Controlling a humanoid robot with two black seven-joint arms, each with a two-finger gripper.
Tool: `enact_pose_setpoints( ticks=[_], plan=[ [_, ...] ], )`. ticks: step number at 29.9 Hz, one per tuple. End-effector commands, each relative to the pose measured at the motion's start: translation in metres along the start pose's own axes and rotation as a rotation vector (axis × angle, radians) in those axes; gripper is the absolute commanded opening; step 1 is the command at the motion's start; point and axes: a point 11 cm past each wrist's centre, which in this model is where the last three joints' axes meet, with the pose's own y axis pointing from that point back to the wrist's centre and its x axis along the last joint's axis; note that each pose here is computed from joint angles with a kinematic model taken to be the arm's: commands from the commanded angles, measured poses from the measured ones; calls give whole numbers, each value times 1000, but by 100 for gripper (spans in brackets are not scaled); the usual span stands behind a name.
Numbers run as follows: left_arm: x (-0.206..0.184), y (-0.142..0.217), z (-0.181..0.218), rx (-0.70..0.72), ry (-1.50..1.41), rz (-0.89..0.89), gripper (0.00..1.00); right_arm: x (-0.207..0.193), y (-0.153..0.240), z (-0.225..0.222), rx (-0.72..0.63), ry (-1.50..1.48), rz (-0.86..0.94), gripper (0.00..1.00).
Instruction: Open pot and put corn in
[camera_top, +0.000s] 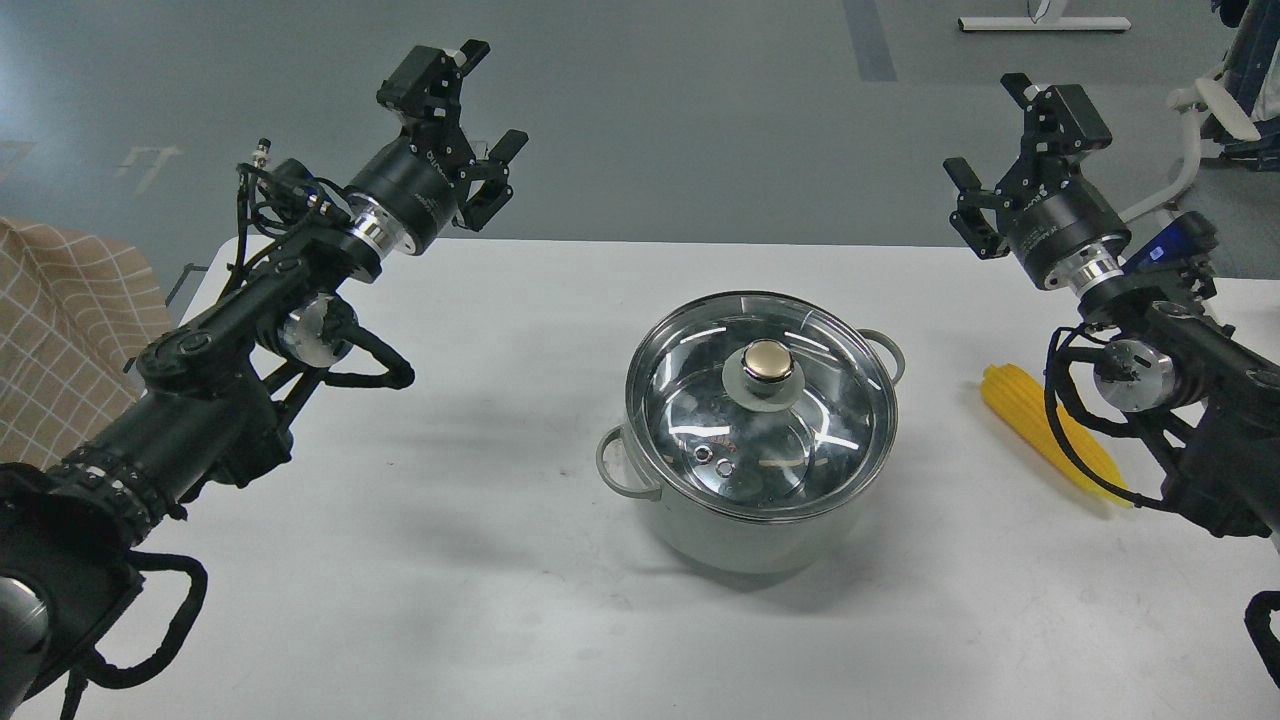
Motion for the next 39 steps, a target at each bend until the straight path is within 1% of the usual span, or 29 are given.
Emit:
enact_pose_setpoints(
  ticks=[1,6,18,22,27,39],
  plan=[
    [-1,1,0,-8,10,-3,98,0,0,1,-1,-2,2,100],
    [-1,2,8,-82,13,-4,98,0,1,3,-5,-2,2,100],
    [-4,2,2,-59,15,-25,98,-4,1,4,-6,-8,-10,100],
    [-6,3,7,-74,32,-57,98,-5,1,4,-4,-9,-12,100],
    [-4,3,12,-103,91,-45,98,-9,-1,6,-4,-16,-16,100],
    [-14,0,17,-123,100,-71,98,-10,-1,4,-2,-15,-20,100]
  ],
)
